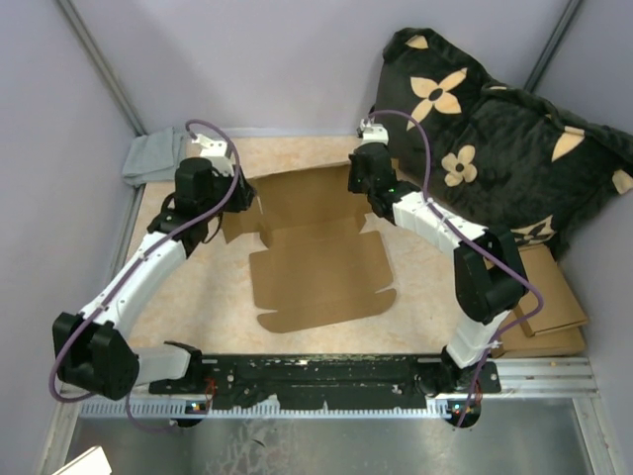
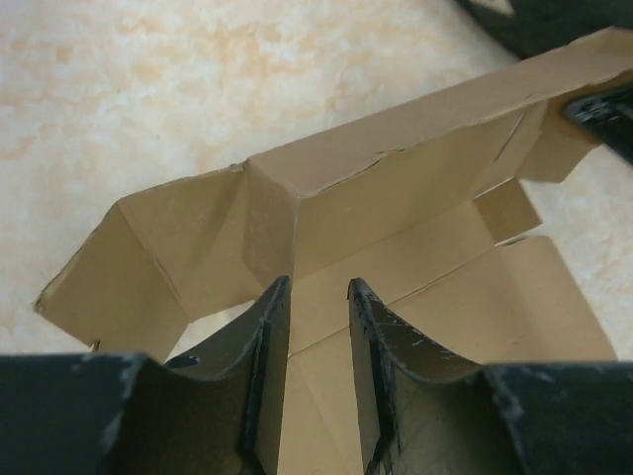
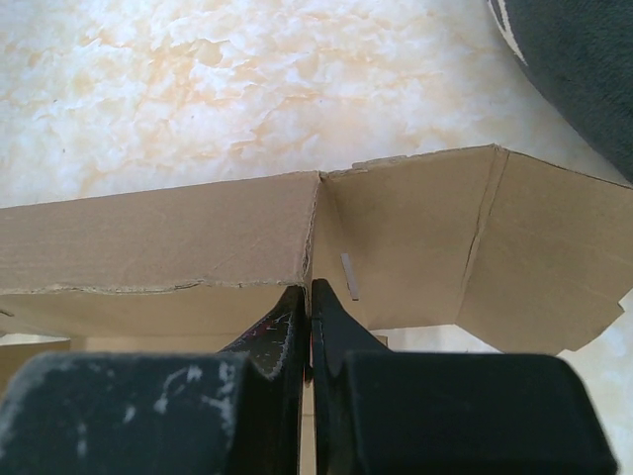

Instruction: Fold the paper box

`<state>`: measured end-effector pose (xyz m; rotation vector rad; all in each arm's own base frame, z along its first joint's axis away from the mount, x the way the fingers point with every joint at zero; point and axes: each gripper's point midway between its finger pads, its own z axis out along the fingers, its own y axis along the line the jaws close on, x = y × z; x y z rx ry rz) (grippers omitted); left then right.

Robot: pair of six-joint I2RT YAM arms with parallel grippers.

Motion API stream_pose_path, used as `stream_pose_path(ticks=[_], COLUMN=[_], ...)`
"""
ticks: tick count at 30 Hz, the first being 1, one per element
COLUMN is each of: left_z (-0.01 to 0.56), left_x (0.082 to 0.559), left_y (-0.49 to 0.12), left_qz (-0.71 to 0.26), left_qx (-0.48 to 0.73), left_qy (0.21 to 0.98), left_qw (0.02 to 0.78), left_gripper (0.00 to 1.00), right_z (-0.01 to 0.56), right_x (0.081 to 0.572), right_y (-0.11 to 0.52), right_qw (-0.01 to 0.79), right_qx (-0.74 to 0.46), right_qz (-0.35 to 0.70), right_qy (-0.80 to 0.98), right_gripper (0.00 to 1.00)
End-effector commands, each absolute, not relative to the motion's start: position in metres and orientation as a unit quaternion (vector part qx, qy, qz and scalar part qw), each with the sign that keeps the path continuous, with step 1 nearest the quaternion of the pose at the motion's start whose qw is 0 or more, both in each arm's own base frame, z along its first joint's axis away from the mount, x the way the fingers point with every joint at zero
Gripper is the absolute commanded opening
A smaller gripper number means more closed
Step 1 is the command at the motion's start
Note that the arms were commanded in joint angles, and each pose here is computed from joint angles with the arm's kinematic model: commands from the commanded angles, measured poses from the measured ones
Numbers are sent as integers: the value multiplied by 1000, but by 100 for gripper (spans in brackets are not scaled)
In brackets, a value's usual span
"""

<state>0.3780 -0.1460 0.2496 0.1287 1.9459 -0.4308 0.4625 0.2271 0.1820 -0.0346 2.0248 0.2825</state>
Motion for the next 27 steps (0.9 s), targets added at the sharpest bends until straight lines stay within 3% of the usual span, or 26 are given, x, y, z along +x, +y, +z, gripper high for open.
stream_pose_path(ticks=[1, 15, 24, 27], left_z=[235, 201, 199, 197], left_x=[387, 392, 396, 398], left_y=[-138, -140, -141, -141], left_qz=[-134, -122, -120, -118], left_qx=[47, 1, -13, -16], left_qy=[830, 867, 866, 868], left_qw=[539, 484, 485, 482], left_gripper=[36, 31, 33, 29], right_z=[216, 213, 210, 206], right_x=[454, 451, 449, 448], right_y=[236, 236, 238, 238], right_qw=[542, 536, 533, 529], right_qx=[-15, -14, -18, -18], right_qz=[150, 154, 158, 157], right_qy=[827, 830, 831, 833], right_gripper=[2, 3, 4, 4])
